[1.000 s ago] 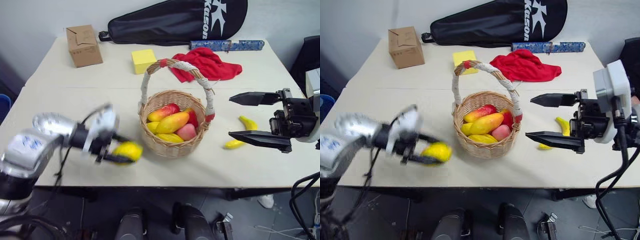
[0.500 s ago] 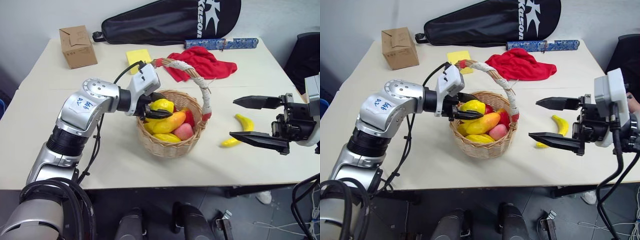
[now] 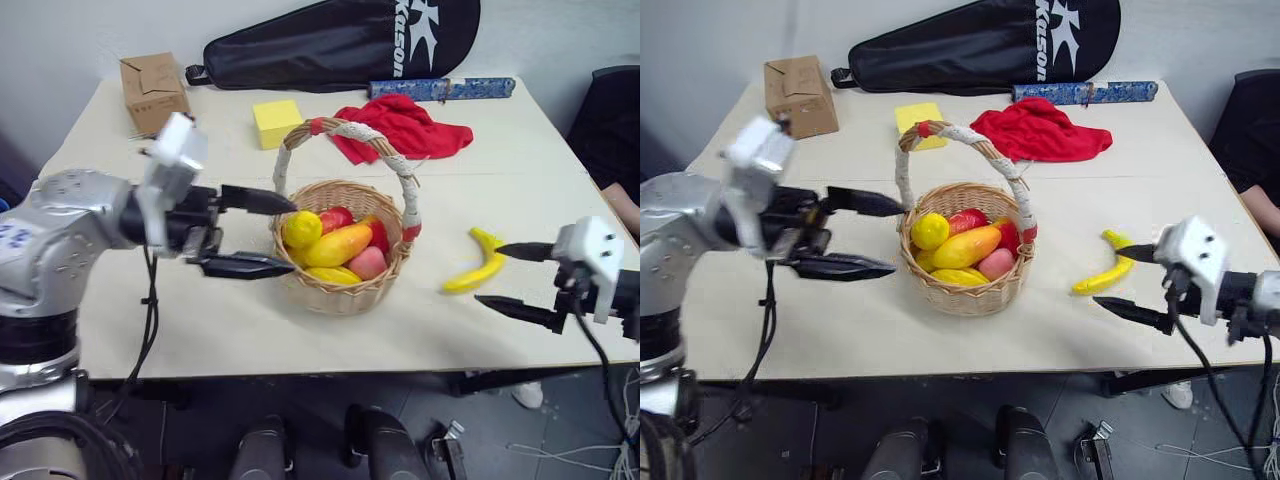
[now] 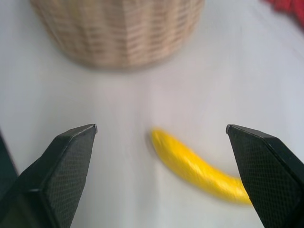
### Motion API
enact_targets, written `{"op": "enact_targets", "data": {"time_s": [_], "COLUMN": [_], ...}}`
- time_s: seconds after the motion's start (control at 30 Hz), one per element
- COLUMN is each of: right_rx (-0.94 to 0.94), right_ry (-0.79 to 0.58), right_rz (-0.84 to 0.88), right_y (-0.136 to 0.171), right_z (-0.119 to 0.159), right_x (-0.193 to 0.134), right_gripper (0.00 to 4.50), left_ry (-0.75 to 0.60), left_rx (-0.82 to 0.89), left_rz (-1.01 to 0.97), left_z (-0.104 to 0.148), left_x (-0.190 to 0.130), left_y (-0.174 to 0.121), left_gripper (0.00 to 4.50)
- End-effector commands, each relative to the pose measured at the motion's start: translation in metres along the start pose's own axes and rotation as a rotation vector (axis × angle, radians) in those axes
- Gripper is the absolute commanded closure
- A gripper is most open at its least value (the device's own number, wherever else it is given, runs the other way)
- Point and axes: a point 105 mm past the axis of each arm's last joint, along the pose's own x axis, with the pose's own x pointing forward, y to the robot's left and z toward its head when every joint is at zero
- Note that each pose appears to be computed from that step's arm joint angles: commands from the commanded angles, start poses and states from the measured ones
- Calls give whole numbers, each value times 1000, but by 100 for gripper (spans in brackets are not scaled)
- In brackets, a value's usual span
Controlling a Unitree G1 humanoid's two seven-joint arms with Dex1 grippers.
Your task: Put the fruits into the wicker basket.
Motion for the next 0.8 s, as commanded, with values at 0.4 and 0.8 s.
{"op": "enact_targets", "data": {"time_s": [0.4, 0.8], "right_rx": [-322, -248], "right_ry": [273, 145], "right_rz": [214, 265], "right_y": [-52, -56], "right_z": [-19, 7], "right_x": [61, 61], "right_gripper": [0, 188], "left_ry": [26, 37], "left_rx": [83, 95], "left_rz": [53, 108], "left_z": [0, 0], "left_x": [-1, -5], "left_y": [-14, -12], "left_gripper": [7, 0]}}
